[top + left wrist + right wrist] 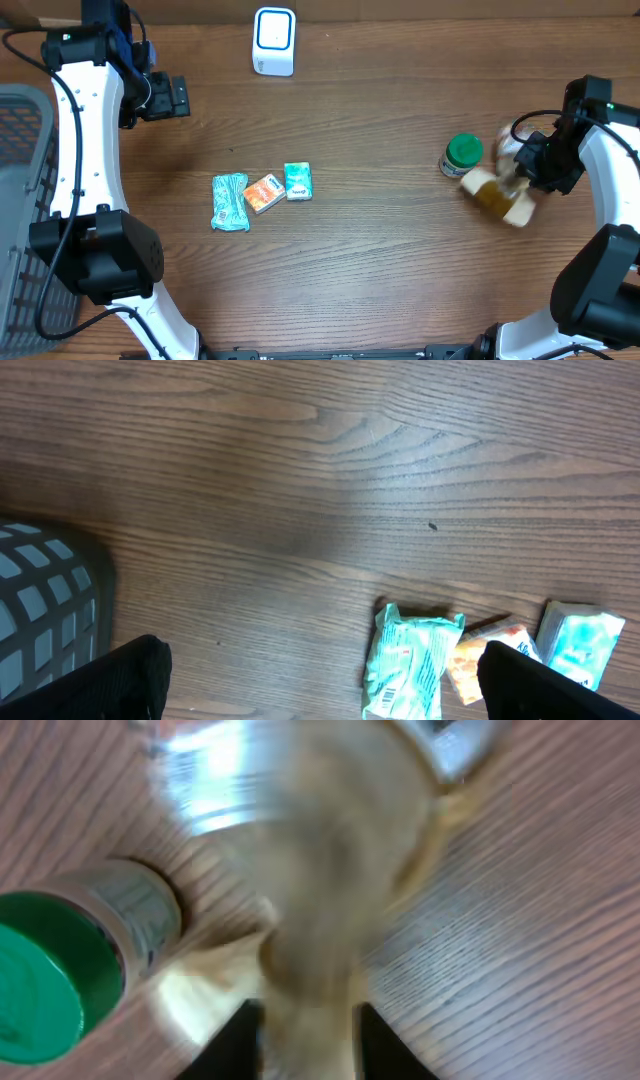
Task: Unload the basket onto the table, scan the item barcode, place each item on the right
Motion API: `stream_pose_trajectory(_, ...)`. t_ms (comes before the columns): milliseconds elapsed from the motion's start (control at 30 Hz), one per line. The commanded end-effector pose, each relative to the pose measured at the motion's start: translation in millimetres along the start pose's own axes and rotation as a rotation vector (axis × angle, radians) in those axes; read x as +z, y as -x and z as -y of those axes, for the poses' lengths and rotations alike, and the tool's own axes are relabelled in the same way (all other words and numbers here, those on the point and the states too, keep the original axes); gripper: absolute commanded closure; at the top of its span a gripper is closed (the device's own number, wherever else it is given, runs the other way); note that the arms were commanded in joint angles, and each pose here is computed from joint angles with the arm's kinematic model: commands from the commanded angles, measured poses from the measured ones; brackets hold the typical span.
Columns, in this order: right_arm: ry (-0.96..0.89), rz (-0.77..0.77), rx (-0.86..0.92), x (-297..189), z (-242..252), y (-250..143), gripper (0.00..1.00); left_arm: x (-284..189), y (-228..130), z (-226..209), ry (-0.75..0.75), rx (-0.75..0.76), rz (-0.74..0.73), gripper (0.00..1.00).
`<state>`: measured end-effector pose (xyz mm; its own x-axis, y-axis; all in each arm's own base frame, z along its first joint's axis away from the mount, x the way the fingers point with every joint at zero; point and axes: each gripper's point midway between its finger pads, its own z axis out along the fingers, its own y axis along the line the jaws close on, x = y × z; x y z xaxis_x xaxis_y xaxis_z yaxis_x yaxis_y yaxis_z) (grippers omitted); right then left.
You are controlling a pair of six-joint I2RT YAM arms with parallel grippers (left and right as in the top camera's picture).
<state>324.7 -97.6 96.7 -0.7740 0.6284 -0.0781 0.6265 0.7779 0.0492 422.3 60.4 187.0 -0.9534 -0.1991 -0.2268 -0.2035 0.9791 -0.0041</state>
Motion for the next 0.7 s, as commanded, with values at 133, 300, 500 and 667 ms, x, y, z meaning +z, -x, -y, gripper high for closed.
stream_pose_trajectory(133,0.035,0.02,-0.006,-32,-8,6,0.58,-11,0,1,-0.006,0.026,0.027,0.0)
stream_pose_trajectory(300,0.232,0.05,-0.213,-100,-93,-11,0.57,-11,0,1,-0.006,0.026,0.026,0.0)
stream_pose_trajectory(500,0.45,0.059,-0.495,-114,-213,-77,0.48,-11,0,1,-0.006,0.026,0.027,0.0)
stream_pose_trajectory(667,0.475,-0.032,-0.564,-66,-282,-145,0.53,-11,0,1,-0.006,0.027,0.026,0.0)
